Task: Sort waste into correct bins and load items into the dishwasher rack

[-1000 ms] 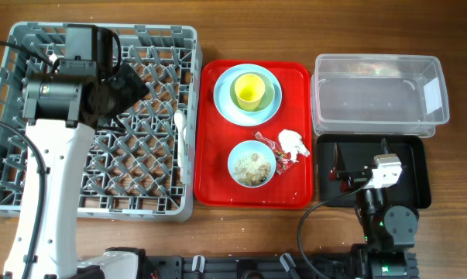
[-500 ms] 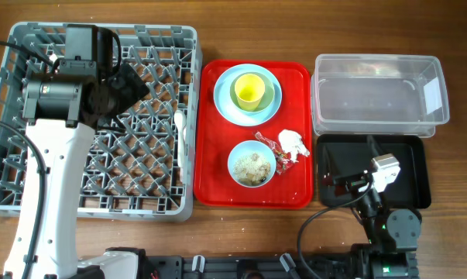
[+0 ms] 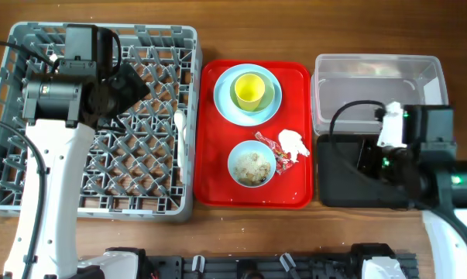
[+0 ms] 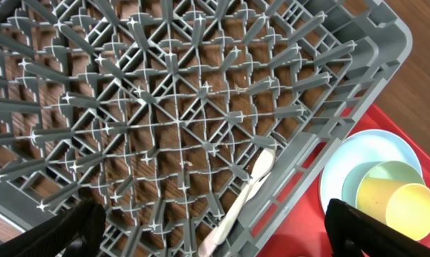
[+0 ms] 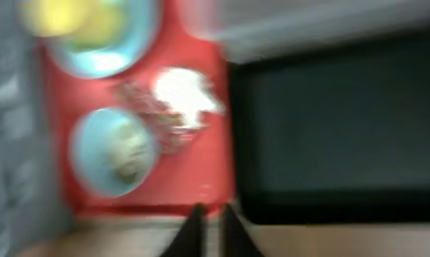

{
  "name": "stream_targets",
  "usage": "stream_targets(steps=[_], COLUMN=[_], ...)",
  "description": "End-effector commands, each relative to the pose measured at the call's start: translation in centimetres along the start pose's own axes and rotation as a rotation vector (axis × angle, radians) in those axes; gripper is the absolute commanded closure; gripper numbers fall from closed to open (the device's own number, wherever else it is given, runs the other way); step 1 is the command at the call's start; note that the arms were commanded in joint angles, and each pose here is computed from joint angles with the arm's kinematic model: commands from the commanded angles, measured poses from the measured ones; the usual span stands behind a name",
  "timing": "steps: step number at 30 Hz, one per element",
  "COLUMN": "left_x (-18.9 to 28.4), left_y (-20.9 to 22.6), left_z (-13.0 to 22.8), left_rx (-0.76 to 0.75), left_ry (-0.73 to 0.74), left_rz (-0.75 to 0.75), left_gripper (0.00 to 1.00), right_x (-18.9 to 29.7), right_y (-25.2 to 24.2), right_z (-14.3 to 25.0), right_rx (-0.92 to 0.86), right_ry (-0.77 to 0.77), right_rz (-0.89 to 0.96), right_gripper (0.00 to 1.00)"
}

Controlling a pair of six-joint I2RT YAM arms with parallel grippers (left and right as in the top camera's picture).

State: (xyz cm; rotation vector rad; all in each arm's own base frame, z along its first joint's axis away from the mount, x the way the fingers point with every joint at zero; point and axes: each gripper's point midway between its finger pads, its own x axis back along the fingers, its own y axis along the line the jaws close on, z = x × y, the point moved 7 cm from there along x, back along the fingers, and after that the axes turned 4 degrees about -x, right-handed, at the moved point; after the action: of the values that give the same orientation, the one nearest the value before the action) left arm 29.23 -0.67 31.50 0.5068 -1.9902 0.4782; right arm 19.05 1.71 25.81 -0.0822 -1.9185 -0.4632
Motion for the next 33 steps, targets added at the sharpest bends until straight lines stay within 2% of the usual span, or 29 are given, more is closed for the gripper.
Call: stream_targets(steps=[1, 7, 11, 19, 27, 29, 31, 32, 33], left_x=[0.2, 0.2, 0.2, 0.2, 0.2, 0.2, 0.2, 0.2, 0.2], left_y=[0.1, 0.1, 0.1, 0.1, 0.1, 0.1, 0.1, 0.1, 0.1], left_z=[-0.2, -0.2, -0.2, -0.2, -0.2, -0.2, -0.2, -0.2, -0.2], left_rx=[-0.006, -0.006, -0.006, -0.006, -0.006, -0.006, -0.006, -0.006, -0.006], left_ry=[-0.008, -0.008, -0.008, -0.008, -0.008, -0.008, -0.008, -0.008, -0.008], left_rz=[0.001, 0.001, 0.001, 0.001, 0.001, 0.001, 0.001, 0.001, 0.001], left_gripper=[0.00, 0.00, 0.00, 0.00, 0.00, 0.00, 0.00, 0.00, 0.00], right_x=[-3.9, -11.8, -15.6, -17.3, -17.3, -17.3, -17.1, -16.0, -14.6], right_y=[-2.5, -4.4, -4.8, -2.9, -2.3, -2.2, -2.5, -2.8, -2.8], right_z=[1.0, 3.0, 3.7, 5.3, 5.1, 4.8, 4.2, 3.0, 1.7], right_rx=[-0.194, -0.308, -0.308, -0.343, -0.340, -0.290, -0.245, -0.243, -0.229], right_ry=[0.020, 0.008, 0.041, 0.256, 0.259, 0.242, 0.213, 0.195, 0.183], right_rz=[0.155, 0.134, 0.095, -0.078, -0.134, -0.146, -0.104, -0.053, -0.018], right_gripper=[0.96, 0.96, 0.96, 0.96, 0.95, 0.88, 0.77, 0.68, 0.65])
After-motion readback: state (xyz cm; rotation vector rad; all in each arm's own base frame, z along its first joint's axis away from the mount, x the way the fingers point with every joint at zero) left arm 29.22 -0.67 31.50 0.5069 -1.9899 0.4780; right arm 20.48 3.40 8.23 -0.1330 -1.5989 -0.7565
